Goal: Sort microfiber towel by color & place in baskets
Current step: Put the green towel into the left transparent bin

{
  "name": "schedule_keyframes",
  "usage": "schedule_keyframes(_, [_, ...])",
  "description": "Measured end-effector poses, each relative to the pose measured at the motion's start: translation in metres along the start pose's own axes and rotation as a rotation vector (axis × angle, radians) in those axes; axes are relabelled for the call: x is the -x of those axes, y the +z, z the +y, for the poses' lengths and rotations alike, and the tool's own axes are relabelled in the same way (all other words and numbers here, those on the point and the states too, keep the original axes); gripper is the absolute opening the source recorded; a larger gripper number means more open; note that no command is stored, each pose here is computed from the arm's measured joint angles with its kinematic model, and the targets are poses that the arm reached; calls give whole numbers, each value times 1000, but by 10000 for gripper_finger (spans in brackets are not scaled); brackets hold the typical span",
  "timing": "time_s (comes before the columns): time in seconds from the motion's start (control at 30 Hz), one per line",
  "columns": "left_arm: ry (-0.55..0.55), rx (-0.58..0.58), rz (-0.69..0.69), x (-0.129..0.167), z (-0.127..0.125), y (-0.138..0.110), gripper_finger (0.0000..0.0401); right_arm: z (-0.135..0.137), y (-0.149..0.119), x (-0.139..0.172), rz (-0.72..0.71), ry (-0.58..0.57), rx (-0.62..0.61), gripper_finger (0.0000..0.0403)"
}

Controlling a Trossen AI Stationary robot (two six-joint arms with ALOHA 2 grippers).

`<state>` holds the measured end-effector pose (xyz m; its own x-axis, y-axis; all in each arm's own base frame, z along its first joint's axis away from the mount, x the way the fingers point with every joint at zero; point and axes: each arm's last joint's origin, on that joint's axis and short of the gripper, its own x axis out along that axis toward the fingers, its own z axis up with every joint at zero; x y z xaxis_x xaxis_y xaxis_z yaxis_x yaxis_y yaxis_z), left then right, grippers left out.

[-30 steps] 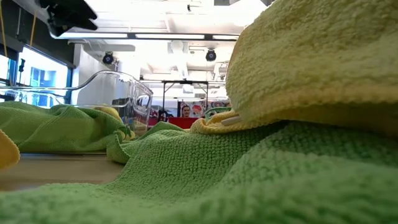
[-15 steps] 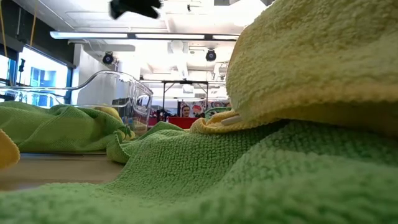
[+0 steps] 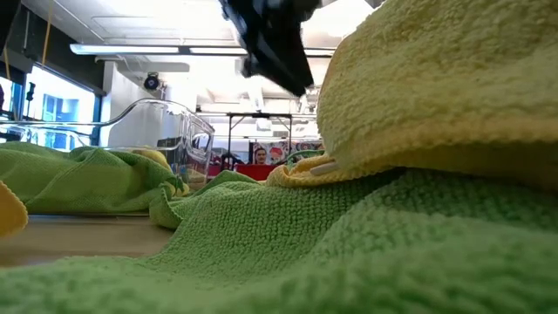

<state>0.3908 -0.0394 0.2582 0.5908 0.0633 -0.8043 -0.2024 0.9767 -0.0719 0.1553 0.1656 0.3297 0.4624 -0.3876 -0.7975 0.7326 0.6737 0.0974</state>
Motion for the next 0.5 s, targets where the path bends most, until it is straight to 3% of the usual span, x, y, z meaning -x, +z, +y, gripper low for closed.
schedule_keyframes(0.17, [7, -100, 75, -40, -3, -1, 117, 0, 0, 0, 0, 0, 14, 131])
schedule_keyframes(0.5, [14, -164, 250, -102, -2, -27, 115, 0, 0, 0, -3, 0, 15, 131])
